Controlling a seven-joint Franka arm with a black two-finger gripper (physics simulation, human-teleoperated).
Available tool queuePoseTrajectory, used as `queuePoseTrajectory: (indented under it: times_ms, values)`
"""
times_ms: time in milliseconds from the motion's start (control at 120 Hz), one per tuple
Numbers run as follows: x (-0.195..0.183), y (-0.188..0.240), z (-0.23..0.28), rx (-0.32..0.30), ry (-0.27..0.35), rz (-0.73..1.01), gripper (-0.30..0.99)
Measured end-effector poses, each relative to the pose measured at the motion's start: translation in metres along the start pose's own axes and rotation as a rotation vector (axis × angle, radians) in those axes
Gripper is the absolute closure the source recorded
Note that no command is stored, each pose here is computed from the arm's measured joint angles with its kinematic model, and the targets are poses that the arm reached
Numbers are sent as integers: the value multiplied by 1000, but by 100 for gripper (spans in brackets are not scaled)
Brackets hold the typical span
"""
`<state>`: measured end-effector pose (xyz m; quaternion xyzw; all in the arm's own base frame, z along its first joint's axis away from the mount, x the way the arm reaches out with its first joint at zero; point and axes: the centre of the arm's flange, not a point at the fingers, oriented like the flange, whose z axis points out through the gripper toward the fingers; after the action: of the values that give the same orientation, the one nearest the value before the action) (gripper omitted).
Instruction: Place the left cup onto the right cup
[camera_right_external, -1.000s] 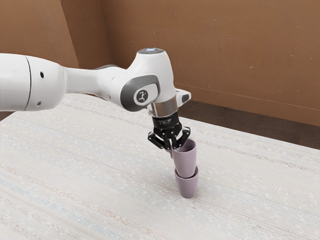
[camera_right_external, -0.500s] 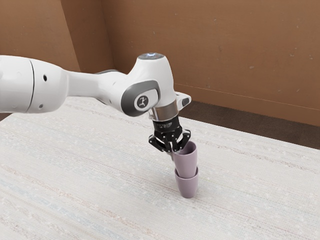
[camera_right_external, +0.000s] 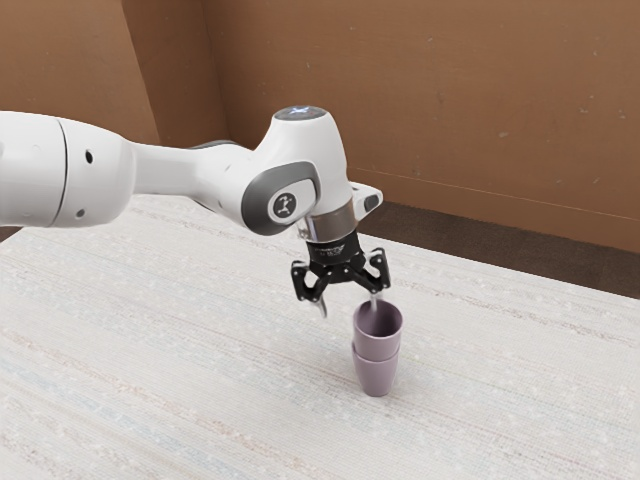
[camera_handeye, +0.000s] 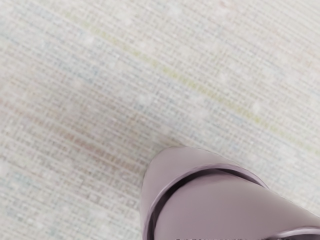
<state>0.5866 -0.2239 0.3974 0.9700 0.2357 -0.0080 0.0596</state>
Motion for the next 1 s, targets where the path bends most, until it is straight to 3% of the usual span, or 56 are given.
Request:
queuePoseTrajectory:
  times_ms: [708,1000]
  values:
    - [-3,-9,-36,38,93,85,0]
    - [19,-34,-50,102,142,168,0]
